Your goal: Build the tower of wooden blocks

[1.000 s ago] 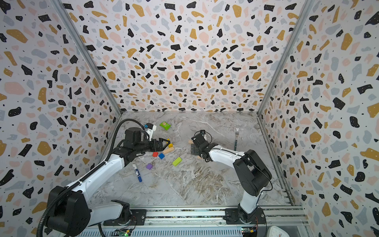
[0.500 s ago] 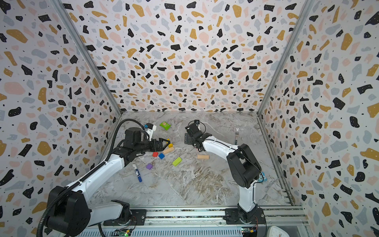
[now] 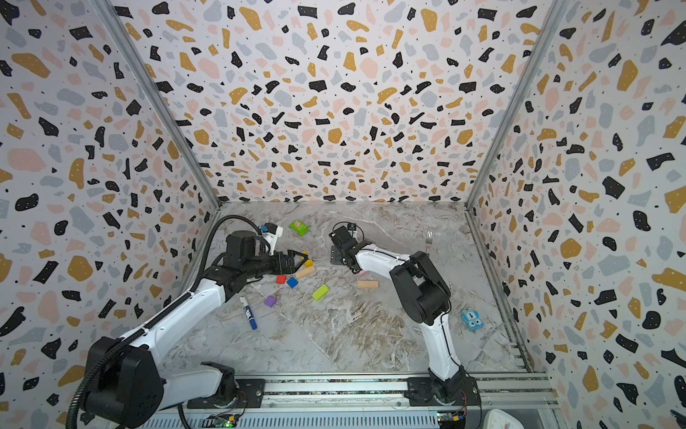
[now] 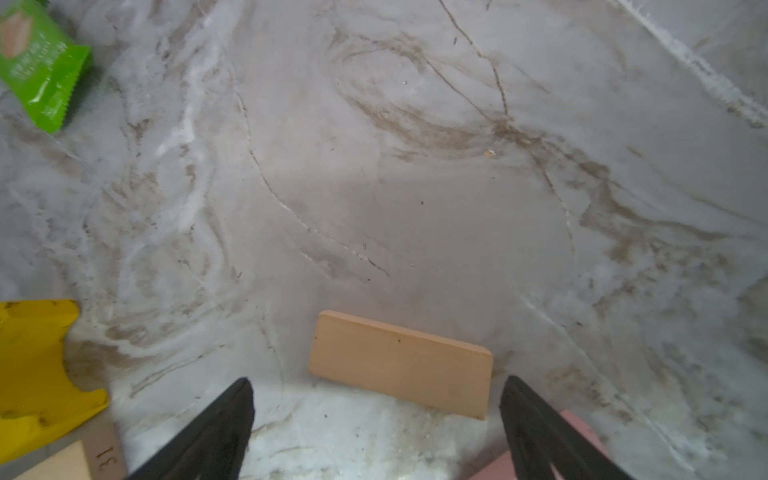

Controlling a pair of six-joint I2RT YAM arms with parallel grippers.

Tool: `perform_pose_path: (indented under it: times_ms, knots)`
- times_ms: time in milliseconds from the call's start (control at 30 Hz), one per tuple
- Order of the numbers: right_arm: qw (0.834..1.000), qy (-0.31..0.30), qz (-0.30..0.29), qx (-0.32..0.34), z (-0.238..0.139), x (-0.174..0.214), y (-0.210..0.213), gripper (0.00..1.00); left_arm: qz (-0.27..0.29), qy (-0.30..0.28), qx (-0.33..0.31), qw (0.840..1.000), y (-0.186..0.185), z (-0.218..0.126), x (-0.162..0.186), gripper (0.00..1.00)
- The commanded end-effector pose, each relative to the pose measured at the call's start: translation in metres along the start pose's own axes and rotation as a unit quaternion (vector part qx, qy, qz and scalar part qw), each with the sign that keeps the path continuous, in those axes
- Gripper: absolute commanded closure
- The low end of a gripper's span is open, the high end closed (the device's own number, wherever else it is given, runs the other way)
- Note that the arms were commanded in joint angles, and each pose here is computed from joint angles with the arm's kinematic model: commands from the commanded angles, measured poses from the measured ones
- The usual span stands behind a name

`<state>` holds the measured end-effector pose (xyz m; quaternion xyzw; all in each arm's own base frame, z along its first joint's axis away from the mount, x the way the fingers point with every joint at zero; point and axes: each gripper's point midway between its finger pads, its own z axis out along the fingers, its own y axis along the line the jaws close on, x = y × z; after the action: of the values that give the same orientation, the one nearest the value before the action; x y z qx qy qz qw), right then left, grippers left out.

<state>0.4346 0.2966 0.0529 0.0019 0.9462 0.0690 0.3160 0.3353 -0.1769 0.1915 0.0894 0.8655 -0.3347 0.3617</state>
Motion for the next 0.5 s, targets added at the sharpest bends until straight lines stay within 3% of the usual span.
perform_pose_path:
  times_ms: [0, 467]
  knots:
    - [1.0, -0.009, 0.018, 0.01, -0.003, -0.01, -0.002, 0.06, 0.023, -0.033, 0.008, 0.999, -0.009, -0.008, -0.013, 0.01]
    - [0.999, 0.003, 0.032, 0.036, 0.018, -0.002, -0.005, 0.08, 0.021, -0.03, 0.011, 0.999, -0.01, -0.007, -0.013, 0.01]
